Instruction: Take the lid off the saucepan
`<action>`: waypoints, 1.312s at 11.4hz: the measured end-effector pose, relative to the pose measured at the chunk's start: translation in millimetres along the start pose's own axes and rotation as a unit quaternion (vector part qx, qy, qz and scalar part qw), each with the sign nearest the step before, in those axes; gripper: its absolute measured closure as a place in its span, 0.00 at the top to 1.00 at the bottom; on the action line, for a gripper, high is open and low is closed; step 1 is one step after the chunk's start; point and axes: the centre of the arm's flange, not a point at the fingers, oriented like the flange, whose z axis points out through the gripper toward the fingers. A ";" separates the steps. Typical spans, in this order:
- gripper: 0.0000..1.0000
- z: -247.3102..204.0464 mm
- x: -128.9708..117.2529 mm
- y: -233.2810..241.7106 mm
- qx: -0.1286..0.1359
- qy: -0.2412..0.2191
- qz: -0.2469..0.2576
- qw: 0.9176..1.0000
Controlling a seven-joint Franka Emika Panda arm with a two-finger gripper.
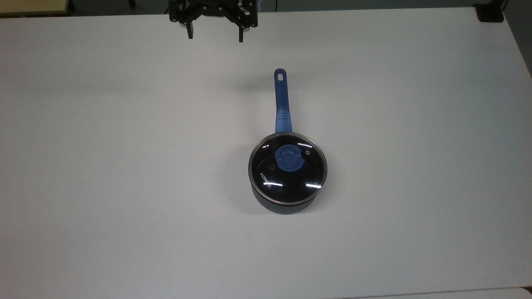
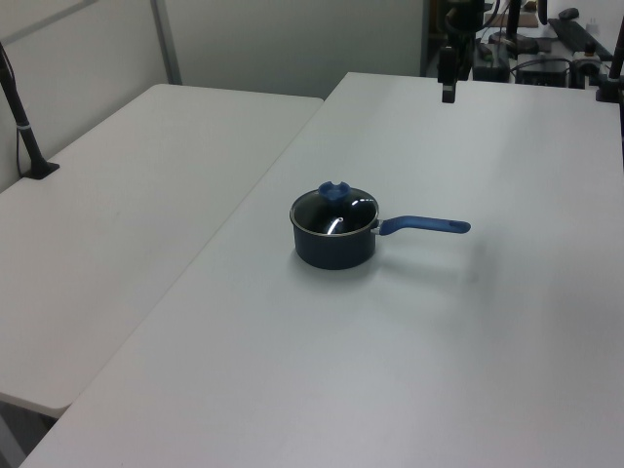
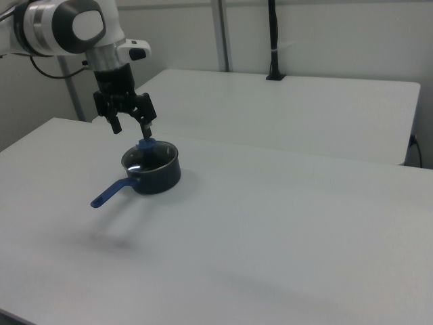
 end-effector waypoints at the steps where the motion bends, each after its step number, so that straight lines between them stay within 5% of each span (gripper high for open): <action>1: 1.00 0.3 3.8 -1.0 0.001 0.011 -0.001 1.000; 5: 1.00 33.0 40.0 -37.7 0.007 0.062 -0.027 0.998; 8: 1.00 72.7 73.9 -81.6 0.043 0.104 -0.041 0.993; 15: 1.00 151.8 128.2 -137.5 0.040 0.171 -0.076 0.981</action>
